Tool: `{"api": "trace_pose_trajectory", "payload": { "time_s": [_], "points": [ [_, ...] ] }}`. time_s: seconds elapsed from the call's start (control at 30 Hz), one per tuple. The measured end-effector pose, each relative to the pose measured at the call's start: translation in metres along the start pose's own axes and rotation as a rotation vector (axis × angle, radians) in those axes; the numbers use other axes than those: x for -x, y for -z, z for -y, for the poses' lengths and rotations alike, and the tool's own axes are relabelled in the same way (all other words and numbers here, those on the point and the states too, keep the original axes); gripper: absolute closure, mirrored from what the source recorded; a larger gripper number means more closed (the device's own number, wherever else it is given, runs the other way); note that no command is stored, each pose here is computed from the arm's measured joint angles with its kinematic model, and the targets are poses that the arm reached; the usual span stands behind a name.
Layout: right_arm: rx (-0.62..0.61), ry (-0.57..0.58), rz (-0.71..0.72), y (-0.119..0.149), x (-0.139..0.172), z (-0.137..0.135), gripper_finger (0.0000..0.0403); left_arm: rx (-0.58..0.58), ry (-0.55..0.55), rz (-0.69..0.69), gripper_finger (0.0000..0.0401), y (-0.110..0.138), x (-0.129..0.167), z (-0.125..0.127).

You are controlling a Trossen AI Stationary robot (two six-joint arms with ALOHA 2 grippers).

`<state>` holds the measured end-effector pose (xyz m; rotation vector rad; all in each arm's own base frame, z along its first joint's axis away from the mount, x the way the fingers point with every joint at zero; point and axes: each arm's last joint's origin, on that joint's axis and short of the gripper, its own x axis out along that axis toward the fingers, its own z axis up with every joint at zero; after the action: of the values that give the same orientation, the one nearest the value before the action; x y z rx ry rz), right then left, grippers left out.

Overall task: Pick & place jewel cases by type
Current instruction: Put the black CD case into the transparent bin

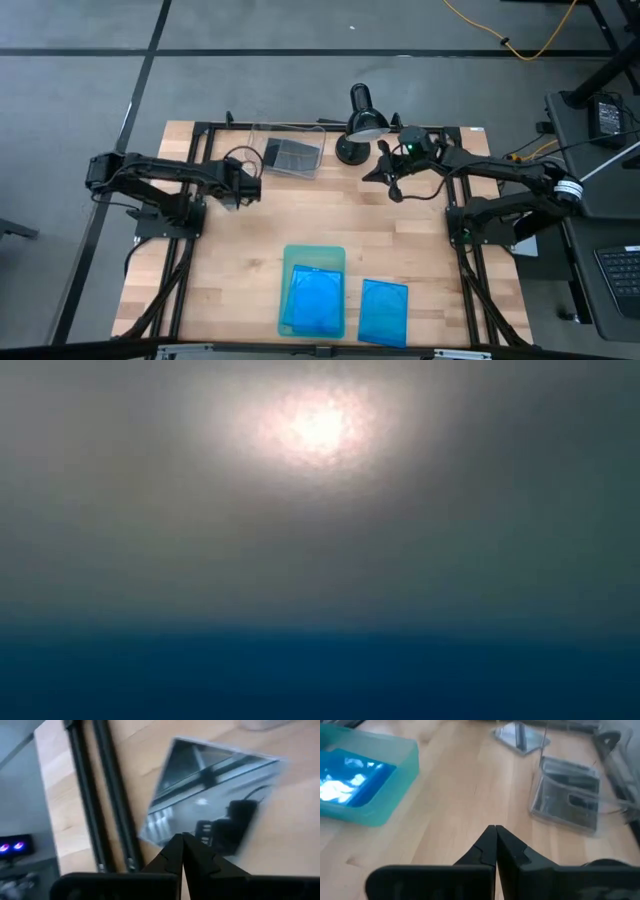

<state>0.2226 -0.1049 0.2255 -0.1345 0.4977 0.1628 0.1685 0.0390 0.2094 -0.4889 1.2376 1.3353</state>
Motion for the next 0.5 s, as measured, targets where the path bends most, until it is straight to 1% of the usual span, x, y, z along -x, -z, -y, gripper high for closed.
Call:
{"api": "trace_pose_trajectory", "payload": {
  "time_s": [0.13,0.2,0.27,0.4,0.5],
  "points": [
    [-0.012,-0.009,-0.015,0.003,-0.004,0.001,0.0397,0.018,-0.048,-0.064,0.04,-0.006,-0.03,-0.01],
    [-0.013,-0.01,-0.016,0.003,-0.004,0.001,0.0397,0.024,-0.037,-0.102,0.04,-0.007,-0.047,-0.013],
    [-0.014,-0.014,-0.015,0.003,-0.003,0.0,0.0397,0.038,-0.011,-0.11,0.04,-0.008,-0.06,-0.014],
    [-0.025,-0.054,-0.001,0.003,-0.002,-0.001,0.0397,0.104,-0.028,-0.113,0.04,-0.011,-0.078,-0.022],
    [-0.049,-0.061,0.001,0.003,-0.002,-0.002,0.0397,0.116,-0.022,-0.093,0.04,-0.018,-0.083,-0.026]
  ]
}}
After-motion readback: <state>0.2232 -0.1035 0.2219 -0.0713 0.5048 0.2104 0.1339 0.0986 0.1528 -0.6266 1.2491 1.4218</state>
